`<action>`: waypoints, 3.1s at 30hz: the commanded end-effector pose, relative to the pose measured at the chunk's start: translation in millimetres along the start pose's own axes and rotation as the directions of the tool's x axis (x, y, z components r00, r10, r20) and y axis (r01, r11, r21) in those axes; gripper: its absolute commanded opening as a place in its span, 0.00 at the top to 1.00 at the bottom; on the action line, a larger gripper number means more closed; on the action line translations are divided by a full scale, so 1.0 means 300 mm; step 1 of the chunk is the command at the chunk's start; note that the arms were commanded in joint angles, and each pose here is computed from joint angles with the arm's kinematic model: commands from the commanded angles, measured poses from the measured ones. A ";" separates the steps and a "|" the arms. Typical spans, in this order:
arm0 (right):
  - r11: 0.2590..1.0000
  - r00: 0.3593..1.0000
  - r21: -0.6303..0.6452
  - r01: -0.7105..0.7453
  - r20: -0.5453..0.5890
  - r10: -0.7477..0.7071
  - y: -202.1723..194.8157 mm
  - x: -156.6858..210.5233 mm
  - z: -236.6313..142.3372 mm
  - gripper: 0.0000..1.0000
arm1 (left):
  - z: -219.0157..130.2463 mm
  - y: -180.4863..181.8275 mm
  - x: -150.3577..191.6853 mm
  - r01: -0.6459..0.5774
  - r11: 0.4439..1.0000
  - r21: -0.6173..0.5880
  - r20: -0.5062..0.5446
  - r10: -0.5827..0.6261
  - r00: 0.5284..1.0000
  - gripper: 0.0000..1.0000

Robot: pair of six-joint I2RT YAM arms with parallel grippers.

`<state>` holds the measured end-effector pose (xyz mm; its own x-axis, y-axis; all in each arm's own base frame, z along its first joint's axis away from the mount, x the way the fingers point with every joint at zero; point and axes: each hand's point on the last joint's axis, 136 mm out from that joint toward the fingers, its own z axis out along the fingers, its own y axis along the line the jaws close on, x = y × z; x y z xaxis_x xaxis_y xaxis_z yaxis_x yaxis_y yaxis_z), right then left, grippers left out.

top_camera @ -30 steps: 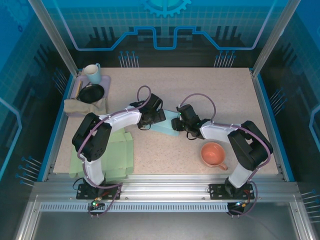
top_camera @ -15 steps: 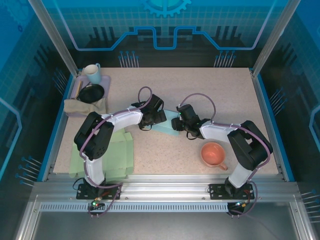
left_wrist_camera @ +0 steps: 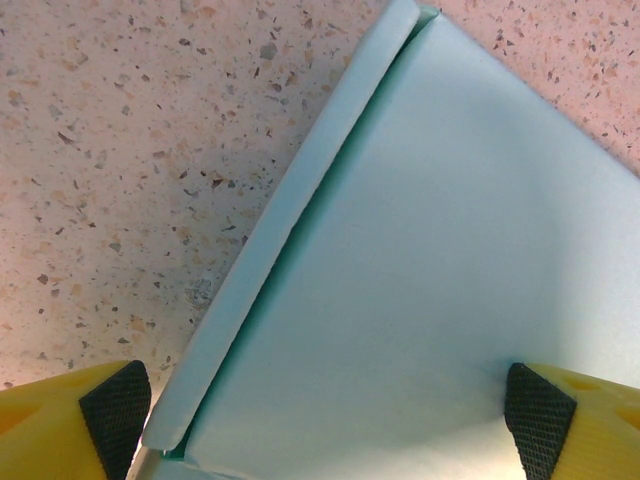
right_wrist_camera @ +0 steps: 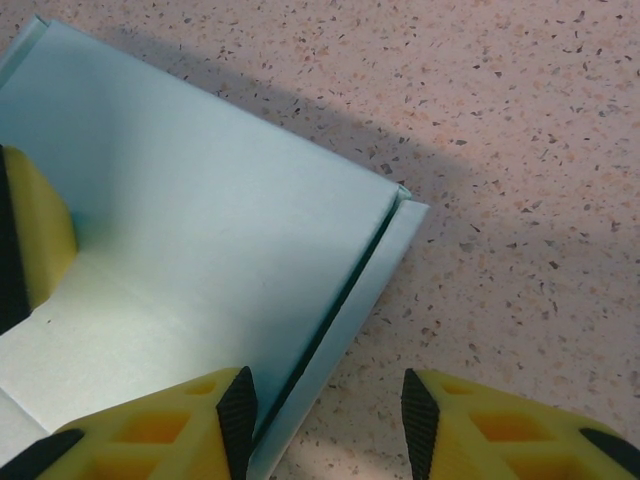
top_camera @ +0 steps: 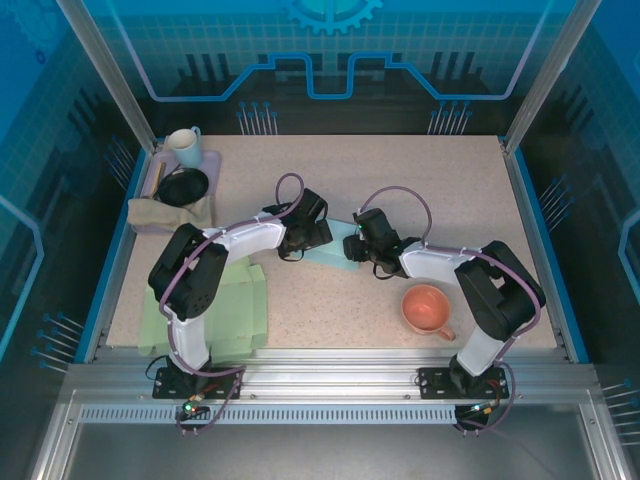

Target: Fold the paper box

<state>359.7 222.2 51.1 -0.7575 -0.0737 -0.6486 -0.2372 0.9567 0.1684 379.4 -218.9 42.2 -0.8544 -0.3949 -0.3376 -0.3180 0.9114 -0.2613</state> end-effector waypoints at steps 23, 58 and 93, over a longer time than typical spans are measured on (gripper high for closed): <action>0.984 0.992 -0.128 -0.127 -0.036 0.123 0.140 0.127 -0.165 0.57 | 0.072 0.094 0.070 0.008 0.995 -0.100 -0.052 -0.014 0.999 0.08; 0.961 0.988 -0.231 -0.153 -0.068 0.141 0.185 0.135 -0.106 0.61 | 0.080 0.097 0.073 0.004 0.995 -0.103 -0.053 -0.010 0.999 0.08; 0.933 0.972 -0.275 -0.233 -0.067 0.223 0.147 0.118 -0.063 0.53 | 0.087 0.101 0.082 0.001 0.995 -0.102 -0.060 -0.007 0.998 0.09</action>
<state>308.5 250.8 48.4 -0.8289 0.1019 -0.5500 -0.2050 0.8595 0.4683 387.2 -223.0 41.1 -0.8333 -0.4247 -0.3538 -0.3297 0.8957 -0.2984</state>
